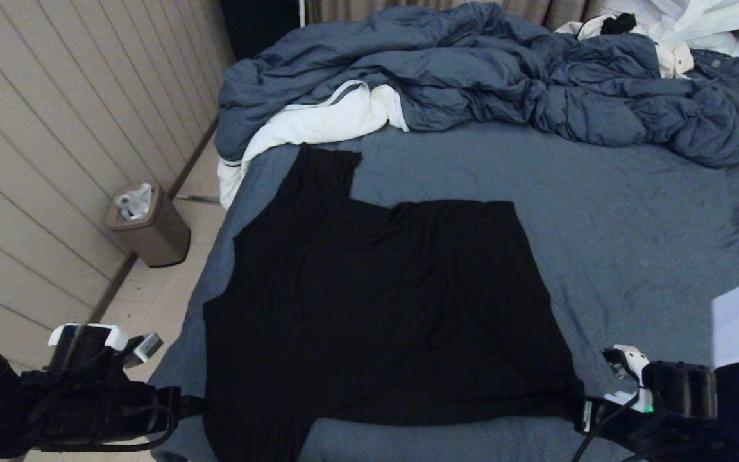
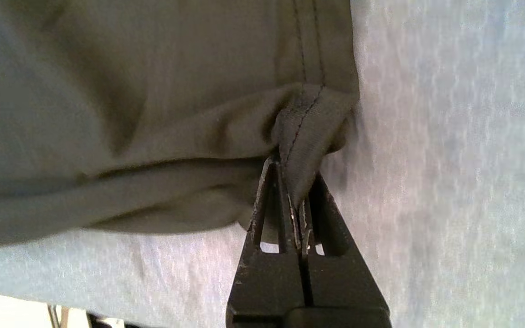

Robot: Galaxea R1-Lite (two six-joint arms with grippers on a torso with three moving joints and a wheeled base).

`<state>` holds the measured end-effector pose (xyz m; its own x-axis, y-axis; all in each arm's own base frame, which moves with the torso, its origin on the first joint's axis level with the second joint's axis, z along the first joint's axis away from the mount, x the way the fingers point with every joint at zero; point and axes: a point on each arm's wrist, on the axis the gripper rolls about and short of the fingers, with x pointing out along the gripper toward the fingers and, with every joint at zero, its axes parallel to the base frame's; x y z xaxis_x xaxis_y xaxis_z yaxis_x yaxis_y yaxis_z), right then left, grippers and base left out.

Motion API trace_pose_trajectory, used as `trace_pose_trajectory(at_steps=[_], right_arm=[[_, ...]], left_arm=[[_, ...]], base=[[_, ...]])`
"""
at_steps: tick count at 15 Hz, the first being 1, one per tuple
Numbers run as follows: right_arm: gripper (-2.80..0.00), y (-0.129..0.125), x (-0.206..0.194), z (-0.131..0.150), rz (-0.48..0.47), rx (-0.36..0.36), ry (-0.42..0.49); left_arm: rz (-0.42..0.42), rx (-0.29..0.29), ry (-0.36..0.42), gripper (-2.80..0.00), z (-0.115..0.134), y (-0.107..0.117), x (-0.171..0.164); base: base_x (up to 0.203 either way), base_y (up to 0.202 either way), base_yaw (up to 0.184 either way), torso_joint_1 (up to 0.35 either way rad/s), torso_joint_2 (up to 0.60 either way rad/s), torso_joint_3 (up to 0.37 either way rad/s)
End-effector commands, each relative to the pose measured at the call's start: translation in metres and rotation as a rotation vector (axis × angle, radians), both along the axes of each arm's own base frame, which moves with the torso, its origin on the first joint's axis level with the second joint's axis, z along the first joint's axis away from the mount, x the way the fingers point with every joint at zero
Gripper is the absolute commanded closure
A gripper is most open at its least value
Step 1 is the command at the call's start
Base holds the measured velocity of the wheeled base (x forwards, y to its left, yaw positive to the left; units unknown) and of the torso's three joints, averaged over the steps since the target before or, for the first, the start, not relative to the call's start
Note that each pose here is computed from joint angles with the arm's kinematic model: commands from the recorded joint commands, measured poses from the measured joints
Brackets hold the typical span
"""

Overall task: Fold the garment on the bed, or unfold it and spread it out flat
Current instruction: Fold the black T-shirt

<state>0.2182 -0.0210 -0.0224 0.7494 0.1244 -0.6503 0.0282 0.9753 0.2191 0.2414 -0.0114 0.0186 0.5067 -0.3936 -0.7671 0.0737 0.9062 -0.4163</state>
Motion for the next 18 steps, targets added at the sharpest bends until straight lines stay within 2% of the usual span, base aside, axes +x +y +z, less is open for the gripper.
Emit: trace_pose_trajectory(at_steps=[1, 4, 8, 11, 17, 18], right_arm=[[0.0, -0.002, 0.001, 0.005, -0.009, -0.005, -0.046], [0.0, -0.002, 0.001, 0.015, -0.016, -0.004, -0.085], [0.0, -0.002, 0.004, 0.014, -0.015, -0.009, -0.093], [0.0, -0.004, 0.012, 0.01, -0.015, -0.012, -0.103], [0.0, -0.005, 0.016, 0.007, -0.016, -0.014, -0.104], [0.0, -0.005, 0.015, 0.007, -0.018, -0.014, -0.104]], left_arm=[[-0.007, 0.004, 0.011, -2.8, -0.028, 0.0, 0.001], [-0.015, 0.011, -0.063, -2.8, -0.036, 0.0, 0.008], [-0.03, 0.008, -0.074, -2.8, -0.038, -0.004, 0.016], [-0.09, 0.008, -0.081, -2.8, -0.037, -0.022, 0.016], [-0.104, -0.008, -0.108, -2.8, -0.032, -0.037, 0.025], [-0.108, -0.007, -0.103, -1.43, -0.033, -0.038, 0.024]], base=[[0.0, 0.0, 0.0, 0.0, 0.0, 0.0], [0.0, 0.0, 0.0, 0.0, 0.0, 0.0], [0.0, 0.0, 0.0, 0.0, 0.0, 0.0], [0.0, 0.0, 0.0, 0.0, 0.0, 0.0], [0.0, 0.0, 0.0, 0.0, 0.0, 0.0], [0.0, 0.0, 0.0, 0.0, 0.0, 0.0]])
